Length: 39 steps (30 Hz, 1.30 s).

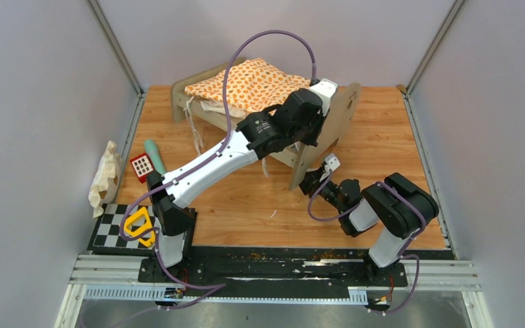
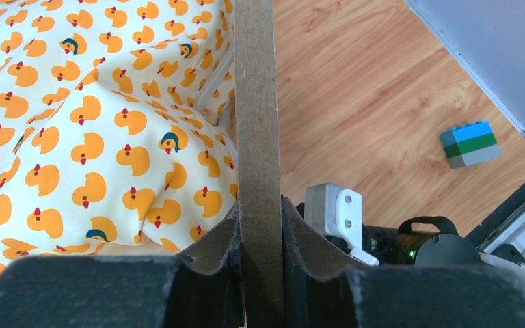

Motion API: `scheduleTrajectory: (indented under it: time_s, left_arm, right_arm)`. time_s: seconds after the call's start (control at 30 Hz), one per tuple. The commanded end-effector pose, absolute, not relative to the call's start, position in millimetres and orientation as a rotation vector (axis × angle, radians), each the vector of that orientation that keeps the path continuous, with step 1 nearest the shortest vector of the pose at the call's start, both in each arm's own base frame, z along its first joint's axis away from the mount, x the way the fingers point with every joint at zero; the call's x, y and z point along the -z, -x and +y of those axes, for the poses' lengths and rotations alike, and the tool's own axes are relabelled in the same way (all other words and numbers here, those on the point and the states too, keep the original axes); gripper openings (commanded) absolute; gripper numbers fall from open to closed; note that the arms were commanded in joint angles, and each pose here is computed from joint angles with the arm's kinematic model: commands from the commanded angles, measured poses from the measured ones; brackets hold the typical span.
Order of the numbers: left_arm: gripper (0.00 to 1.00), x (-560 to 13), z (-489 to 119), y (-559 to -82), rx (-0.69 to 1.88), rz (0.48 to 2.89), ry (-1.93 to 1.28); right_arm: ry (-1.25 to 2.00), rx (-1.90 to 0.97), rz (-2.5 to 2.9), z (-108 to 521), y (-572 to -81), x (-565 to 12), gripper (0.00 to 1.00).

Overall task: Set up the pet bed
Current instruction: Cross the ropes on the bed frame.

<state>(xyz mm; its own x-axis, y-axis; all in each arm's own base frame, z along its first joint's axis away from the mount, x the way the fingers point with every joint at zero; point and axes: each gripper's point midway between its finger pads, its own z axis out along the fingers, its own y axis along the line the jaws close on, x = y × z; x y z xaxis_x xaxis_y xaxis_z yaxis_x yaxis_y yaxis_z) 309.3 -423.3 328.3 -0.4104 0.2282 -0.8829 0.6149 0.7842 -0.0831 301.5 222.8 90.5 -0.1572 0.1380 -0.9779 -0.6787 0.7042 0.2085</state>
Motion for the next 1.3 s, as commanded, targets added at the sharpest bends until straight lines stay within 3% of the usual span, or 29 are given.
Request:
scheduleTrajectory:
  time_s: [0.0, 0.1, 0.23, 0.73, 1.27]
  left_arm:
    - [0.0, -482.1, -354.2, -362.8, 0.41, 1.586, -0.37]
    - [0.0, -481.3, -354.4, -363.4, 0.411, 1.588, -0.371]
    - [0.0, -481.8, -354.8, -364.3, 0.414, 1.585, -0.37]
    - [0.0, -457.8, -367.5, -362.0, 0.465, 1.635, -0.413]
    - [0.0, -353.8, -416.6, -323.4, 0.656, 1.775, -0.65]
  right_arm:
    - [0.51, -0.854, 1.422, 241.9, -290.3, -122.7, 0.14]
    - [0.522, -0.873, 1.43, 244.8, -274.8, -120.9, 0.05]
    - [0.526, -0.917, 1.453, 249.6, -251.4, -117.3, 0.0]
    - [0.564, -1.012, 1.389, 288.7, -202.6, -136.2, 0.0]
    - [0.511, -0.939, 1.491, 283.4, -179.3, -169.6, 0.0]
